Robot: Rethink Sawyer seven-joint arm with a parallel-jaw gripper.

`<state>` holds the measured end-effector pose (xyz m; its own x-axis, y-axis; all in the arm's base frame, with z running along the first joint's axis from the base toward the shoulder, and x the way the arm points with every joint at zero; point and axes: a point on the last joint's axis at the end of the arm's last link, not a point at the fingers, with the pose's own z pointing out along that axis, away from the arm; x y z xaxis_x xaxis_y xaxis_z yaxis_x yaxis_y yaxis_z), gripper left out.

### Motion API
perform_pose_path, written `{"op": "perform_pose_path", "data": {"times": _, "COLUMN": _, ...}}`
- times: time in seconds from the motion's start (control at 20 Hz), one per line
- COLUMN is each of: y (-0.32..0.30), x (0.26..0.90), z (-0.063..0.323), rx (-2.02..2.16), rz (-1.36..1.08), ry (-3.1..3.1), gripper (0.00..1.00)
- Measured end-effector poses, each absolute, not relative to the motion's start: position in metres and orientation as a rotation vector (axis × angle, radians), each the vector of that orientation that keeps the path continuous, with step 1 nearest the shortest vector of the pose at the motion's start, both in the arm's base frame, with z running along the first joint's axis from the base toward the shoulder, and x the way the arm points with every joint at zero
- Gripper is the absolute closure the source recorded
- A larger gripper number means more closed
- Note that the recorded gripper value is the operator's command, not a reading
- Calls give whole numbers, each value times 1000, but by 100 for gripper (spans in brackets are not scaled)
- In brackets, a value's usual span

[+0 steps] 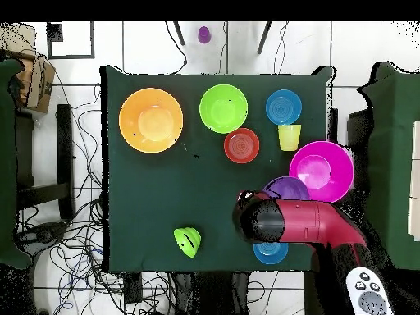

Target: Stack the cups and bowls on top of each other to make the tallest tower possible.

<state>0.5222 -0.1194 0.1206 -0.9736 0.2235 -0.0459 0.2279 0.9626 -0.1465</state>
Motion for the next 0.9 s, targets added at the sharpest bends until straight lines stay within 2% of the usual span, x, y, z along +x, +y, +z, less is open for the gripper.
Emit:
{"op": "perform_pose_path", "data": {"times": 0.3, "y": -105, "x": 520, "z": 123, "rx": 321, "rz": -234, "ry": 3089, "gripper": 100}}
{"op": "perform_pose_path", "data": {"times": 0.9, "y": 60, "x": 528, "z": 124, "rx": 231, "rz": -125, "ry": 3127, "gripper": 100}}
